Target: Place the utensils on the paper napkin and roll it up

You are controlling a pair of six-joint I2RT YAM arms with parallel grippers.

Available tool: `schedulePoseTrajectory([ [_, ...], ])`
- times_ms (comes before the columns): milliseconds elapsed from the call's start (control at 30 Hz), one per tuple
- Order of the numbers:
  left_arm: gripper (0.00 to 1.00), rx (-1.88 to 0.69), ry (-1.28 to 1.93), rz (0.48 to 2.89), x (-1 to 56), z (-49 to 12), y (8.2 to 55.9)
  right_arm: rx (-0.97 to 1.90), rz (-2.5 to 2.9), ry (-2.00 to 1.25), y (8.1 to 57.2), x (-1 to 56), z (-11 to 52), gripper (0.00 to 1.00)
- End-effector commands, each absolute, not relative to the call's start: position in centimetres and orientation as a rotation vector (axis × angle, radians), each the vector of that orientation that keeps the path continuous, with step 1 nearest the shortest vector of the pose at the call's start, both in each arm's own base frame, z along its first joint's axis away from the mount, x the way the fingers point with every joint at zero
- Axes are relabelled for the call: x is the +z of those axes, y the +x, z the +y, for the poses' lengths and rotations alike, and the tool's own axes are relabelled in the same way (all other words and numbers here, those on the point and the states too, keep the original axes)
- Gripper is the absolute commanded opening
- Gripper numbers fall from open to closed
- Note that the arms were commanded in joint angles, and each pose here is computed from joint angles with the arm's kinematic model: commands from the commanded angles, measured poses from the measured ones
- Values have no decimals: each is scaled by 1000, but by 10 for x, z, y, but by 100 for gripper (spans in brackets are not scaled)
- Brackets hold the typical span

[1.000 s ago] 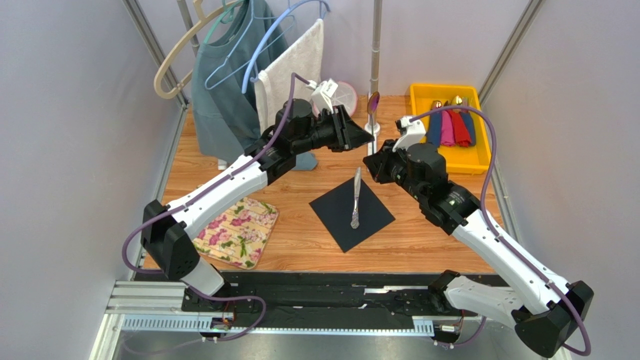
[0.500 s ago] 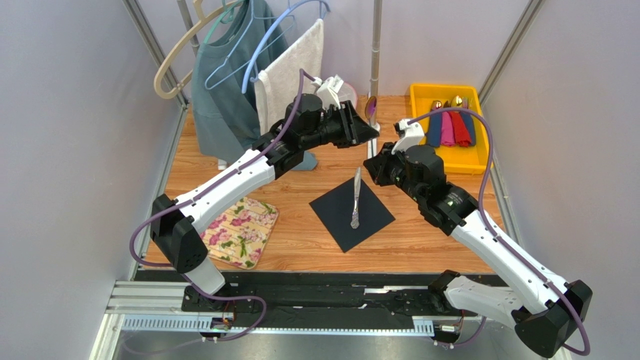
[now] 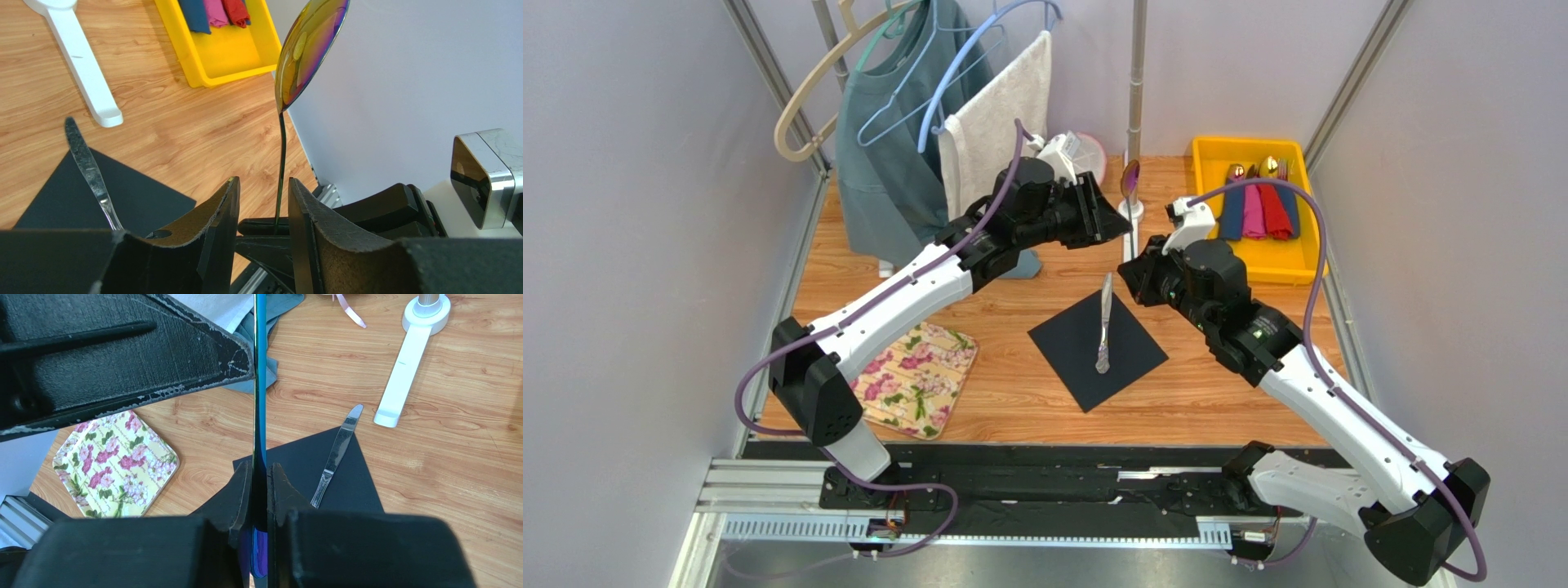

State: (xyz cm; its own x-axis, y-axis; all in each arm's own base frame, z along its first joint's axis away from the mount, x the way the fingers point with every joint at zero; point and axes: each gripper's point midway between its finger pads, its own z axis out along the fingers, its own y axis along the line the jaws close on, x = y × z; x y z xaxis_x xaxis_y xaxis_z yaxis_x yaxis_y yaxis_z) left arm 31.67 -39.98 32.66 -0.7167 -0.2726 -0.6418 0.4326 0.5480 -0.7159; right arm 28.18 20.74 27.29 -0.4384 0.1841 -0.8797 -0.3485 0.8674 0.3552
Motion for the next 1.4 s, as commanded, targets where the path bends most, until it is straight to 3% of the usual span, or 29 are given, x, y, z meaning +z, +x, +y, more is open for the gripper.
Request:
schedulePoseTrajectory([
  [0, 43, -1213, 130, 2013, 336, -399, 318, 629, 1855, -116, 283, 293, 210, 0],
  [300, 34, -1249, 140, 1992, 337, -407, 323, 653, 1863, -147, 281, 292, 216, 0],
  [533, 57, -1131, 93, 2115, 291, -347, 329, 550, 2009, -113, 289, 253, 212, 0],
  [633, 62, -1084, 115, 2149, 269, -309, 314, 534, 2125, -116, 291, 223, 220, 0],
  [1000, 63, -807, 187, 2009, 257, -210, 302, 399, 2493, 67, 283, 135, 251, 1],
  [1367, 63, -795, 184, 2004, 252, -204, 305, 205, 2668, 125, 281, 69, 254, 6],
])
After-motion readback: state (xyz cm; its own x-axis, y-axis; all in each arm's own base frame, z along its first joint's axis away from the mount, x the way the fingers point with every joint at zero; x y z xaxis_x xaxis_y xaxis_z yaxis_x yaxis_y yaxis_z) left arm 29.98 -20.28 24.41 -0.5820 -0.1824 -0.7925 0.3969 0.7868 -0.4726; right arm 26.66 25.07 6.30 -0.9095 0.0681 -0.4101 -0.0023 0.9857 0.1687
